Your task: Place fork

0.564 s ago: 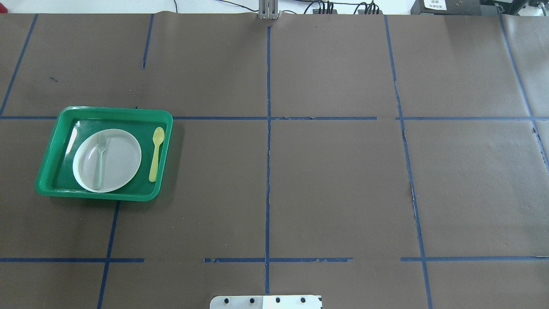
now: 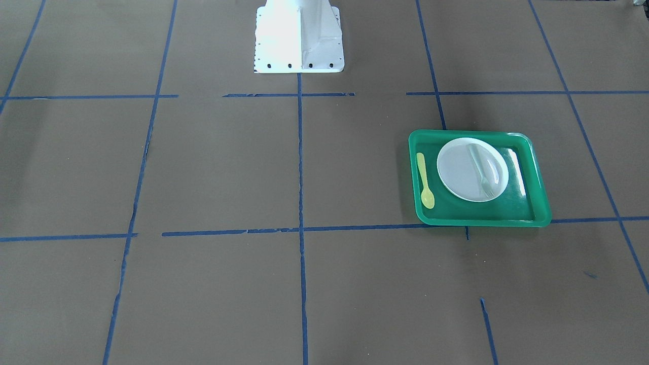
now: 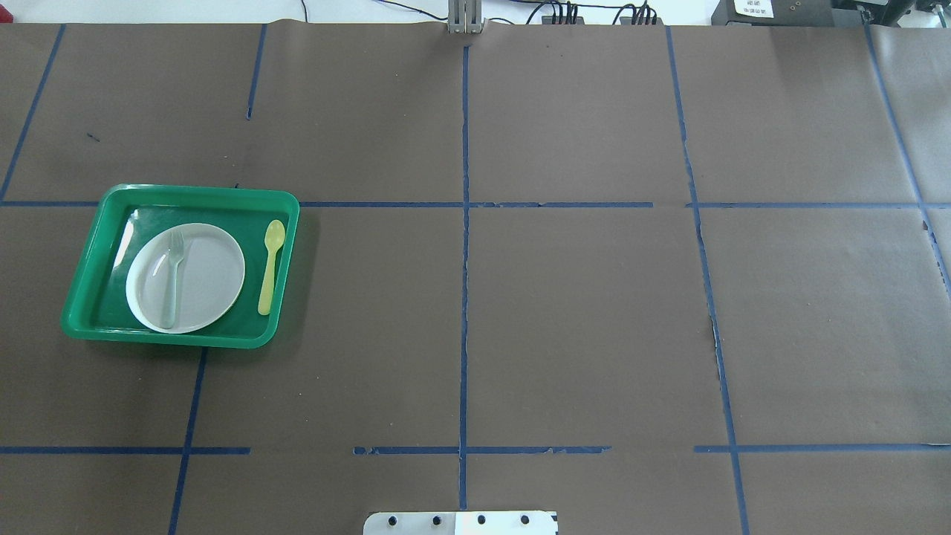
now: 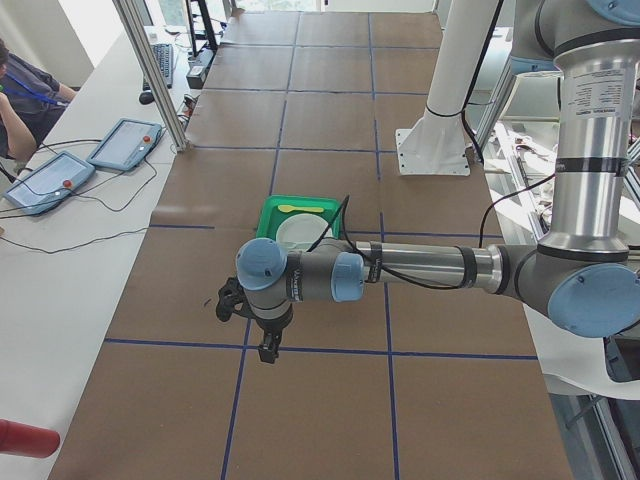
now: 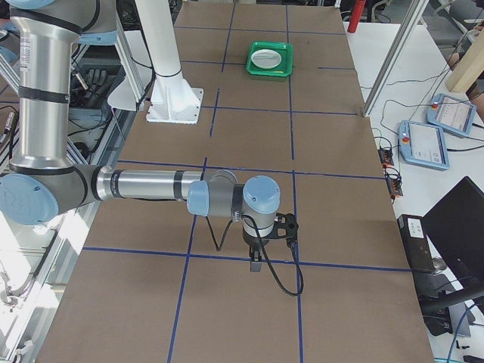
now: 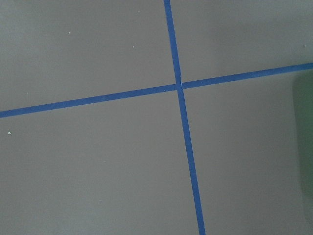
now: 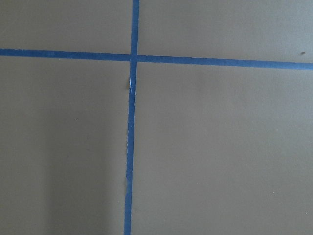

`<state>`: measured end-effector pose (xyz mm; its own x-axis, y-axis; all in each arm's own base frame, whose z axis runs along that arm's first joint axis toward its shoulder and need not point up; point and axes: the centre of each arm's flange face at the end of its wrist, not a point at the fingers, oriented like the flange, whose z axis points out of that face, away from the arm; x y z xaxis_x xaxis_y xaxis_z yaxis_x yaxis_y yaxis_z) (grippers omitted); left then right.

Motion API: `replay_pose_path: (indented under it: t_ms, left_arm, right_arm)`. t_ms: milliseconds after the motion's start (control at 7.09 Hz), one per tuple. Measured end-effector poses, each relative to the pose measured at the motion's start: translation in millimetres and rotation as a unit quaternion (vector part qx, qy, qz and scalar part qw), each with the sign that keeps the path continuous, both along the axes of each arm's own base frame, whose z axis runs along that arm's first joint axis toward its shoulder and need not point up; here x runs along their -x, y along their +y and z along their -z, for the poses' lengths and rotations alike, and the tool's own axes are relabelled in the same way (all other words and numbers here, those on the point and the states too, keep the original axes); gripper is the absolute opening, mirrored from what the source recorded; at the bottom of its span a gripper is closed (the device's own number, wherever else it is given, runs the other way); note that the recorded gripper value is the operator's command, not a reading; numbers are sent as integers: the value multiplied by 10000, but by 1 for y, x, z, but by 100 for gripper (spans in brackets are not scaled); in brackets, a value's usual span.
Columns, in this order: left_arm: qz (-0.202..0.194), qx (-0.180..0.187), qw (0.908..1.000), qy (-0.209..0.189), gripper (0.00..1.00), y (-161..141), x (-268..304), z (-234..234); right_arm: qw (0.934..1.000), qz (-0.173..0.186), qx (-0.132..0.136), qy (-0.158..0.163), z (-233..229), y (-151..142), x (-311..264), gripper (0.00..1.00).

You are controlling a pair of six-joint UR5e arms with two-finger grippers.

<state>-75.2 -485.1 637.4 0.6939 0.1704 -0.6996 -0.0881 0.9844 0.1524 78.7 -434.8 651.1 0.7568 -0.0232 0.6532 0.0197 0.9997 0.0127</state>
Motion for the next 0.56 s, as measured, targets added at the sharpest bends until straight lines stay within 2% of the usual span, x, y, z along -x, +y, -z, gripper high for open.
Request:
replay_pose_path:
  t_ms: [282, 564]
  left_arm:
    - [183, -19, 9998, 49, 100, -10, -30, 33]
    - [361, 91, 9990, 261, 100, -15, -115, 86]
  right_arm:
    - [10000, 0, 0, 0, 0, 0, 0, 100]
    - [10000, -1, 1, 0, 0, 0, 0, 100]
